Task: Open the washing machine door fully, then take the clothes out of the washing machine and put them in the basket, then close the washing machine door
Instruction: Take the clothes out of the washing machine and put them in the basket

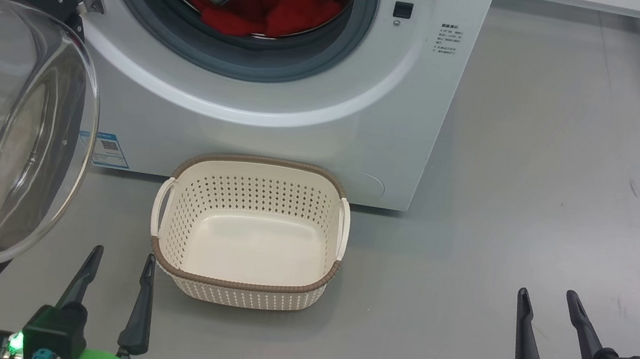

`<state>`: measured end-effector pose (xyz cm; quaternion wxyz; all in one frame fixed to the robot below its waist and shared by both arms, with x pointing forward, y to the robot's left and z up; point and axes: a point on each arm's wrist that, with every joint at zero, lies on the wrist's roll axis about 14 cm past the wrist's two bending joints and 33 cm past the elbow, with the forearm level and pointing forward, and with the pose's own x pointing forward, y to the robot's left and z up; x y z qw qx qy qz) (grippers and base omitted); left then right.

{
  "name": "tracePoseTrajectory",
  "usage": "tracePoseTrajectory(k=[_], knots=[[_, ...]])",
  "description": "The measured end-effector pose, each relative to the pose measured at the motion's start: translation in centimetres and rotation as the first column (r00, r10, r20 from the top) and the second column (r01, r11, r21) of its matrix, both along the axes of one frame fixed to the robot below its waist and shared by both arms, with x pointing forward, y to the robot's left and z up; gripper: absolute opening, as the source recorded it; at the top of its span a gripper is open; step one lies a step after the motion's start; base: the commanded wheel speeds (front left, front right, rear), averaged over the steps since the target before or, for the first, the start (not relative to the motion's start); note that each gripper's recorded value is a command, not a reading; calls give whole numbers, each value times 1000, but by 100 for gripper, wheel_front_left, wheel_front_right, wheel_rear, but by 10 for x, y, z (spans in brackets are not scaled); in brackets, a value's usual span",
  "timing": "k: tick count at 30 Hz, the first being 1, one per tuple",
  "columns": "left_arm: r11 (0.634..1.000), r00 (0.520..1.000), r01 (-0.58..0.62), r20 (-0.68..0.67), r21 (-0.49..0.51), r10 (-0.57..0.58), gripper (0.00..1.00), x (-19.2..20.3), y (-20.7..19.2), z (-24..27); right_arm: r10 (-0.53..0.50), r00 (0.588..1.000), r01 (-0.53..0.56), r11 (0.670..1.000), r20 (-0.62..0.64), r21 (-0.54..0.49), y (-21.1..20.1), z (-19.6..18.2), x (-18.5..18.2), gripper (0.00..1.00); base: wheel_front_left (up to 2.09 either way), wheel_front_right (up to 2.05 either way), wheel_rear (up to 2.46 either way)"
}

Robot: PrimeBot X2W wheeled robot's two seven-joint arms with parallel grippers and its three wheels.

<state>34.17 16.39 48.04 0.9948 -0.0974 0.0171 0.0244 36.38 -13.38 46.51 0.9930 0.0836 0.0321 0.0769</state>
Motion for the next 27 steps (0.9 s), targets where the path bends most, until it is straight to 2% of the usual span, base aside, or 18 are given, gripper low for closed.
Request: tracePoseTrajectory(k=[13, 27], knots=[[1000, 1000, 16, -6, 4, -16, 100, 1, -5, -1, -4, 1000, 4, 1000, -4, 5, 0, -1, 0, 100, 57, -57, 0], [999, 999, 28, -19, 20, -27, 100, 3, -8, -3, -2, 1000, 2, 1000, -16, 5, 0, -5, 1, 100, 104, -104, 0]])
